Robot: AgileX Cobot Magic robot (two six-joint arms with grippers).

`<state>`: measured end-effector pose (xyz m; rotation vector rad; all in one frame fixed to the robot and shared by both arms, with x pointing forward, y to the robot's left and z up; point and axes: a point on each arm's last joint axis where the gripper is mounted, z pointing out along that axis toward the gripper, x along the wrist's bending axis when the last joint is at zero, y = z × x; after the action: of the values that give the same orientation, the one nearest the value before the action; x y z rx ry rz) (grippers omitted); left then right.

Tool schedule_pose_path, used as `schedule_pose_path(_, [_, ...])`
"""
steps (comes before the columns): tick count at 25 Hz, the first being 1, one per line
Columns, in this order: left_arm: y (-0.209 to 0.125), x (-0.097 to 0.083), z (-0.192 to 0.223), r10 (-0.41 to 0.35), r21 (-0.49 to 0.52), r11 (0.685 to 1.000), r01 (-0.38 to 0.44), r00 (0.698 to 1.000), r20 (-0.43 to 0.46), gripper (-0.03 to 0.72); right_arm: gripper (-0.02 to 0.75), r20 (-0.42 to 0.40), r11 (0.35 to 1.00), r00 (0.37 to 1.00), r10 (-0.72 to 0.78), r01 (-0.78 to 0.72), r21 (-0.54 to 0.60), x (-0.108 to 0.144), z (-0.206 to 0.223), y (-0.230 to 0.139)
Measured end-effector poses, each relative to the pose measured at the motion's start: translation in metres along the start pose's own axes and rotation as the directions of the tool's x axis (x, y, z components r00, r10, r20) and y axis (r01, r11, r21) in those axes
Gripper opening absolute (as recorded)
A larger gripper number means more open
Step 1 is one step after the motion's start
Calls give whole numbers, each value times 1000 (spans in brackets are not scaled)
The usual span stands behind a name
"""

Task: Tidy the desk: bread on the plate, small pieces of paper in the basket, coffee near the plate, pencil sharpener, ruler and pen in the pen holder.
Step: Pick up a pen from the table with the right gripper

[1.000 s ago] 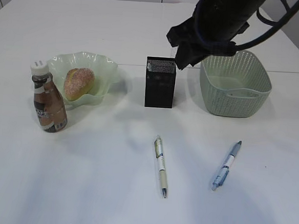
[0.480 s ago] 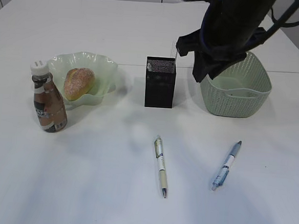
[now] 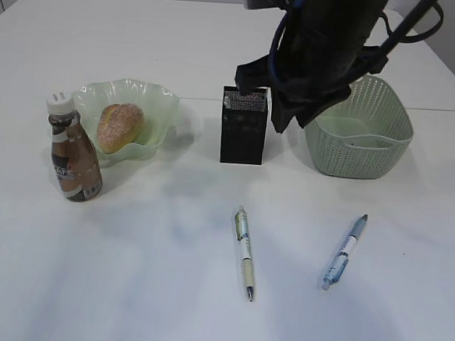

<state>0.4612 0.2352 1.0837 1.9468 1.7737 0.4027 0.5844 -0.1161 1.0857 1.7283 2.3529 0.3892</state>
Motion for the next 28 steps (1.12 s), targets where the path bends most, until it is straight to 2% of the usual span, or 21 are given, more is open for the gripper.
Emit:
schedule_pose_path(4, [-1,0,0,-1,6,1000,1,1000,0,239,268,1,1000,1000,16,-16,-9,0,2,1])
schedule_pose_path(8, [-1,0,0,-1,6,1000,1,1000,0,239,375,9,998,999,41,-42,40,2,21,3])
schedule_pose_path(10, [-1,0,0,-1,6,1000,1,1000,0,239,402,26,995,997,75,-77,57,2,30,3])
schedule_pose_path(18, [-1,0,0,-1,6,1000,1,1000,0,239,418,69,977,988,142,-150,148,4,71,2])
schedule_pose_path(28, [0,0,0,2,5,1000,-2,1000,-4,239,419,21,956,981,191,-190,225,12,111,1])
